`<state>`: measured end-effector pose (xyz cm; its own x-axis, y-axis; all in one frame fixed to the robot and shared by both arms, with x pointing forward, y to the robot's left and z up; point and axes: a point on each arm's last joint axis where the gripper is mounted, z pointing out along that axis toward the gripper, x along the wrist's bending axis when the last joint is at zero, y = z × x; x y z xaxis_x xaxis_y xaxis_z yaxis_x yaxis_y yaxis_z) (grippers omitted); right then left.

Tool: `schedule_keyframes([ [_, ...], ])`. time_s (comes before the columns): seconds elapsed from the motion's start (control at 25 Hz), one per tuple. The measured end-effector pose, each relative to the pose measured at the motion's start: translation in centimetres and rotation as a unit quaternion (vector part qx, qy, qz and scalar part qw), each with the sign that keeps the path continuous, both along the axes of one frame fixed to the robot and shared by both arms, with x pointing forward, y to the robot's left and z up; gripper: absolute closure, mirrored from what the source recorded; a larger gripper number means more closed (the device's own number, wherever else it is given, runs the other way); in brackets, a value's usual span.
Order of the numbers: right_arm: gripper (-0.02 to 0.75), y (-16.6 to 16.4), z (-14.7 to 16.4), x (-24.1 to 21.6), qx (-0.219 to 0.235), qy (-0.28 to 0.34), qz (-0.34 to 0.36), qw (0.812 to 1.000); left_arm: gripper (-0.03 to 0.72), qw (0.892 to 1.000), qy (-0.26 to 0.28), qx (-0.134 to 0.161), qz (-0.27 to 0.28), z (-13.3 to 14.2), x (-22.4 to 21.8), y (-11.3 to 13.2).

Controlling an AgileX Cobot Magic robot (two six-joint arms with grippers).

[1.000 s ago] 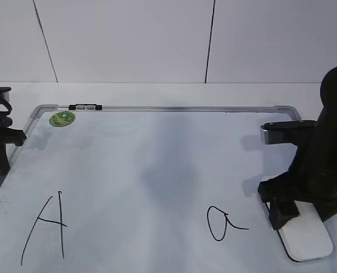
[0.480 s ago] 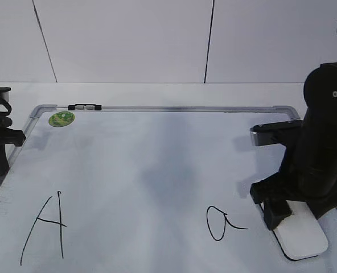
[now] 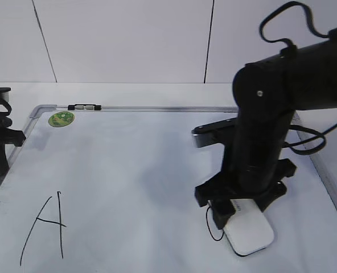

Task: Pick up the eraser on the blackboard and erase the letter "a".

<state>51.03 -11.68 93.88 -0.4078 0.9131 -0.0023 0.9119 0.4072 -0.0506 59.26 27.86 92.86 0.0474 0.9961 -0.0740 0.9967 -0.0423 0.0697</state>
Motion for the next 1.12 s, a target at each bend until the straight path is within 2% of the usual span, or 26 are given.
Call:
schedule_keyframes([
  [0.28,0.203,6.5,0.3,-1.2,0.005,-0.006,0.086,0.996,0.671,1.0,0.0,0.0,0.0,0.0,0.0,0.0],
  [0.48,0.203,8.1,0.5,-1.5,0.004,-0.004,0.104,0.995,0.671,1.0,0.0,0.0,0.0,0.0,0.0,0.0],
  [0.84,0.203,7.1,0.5,-0.6,-0.011,-0.013,0.08,0.997,0.671,1.0,0.0,0.0,0.0,0.0,0.0,0.0],
  [0.96,0.203,5.3,0.5,1.2,-0.003,-0.013,0.038,0.999,0.671,1.0,0.0,-0.001,0.001,0.0,0.0,0.0],
  [1.12,0.203,0.9,0.5,4.6,-0.009,-0.027,-0.028,0.999,0.671,1.0,0.0,-0.001,0.001,0.0,0.0,0.0],
])
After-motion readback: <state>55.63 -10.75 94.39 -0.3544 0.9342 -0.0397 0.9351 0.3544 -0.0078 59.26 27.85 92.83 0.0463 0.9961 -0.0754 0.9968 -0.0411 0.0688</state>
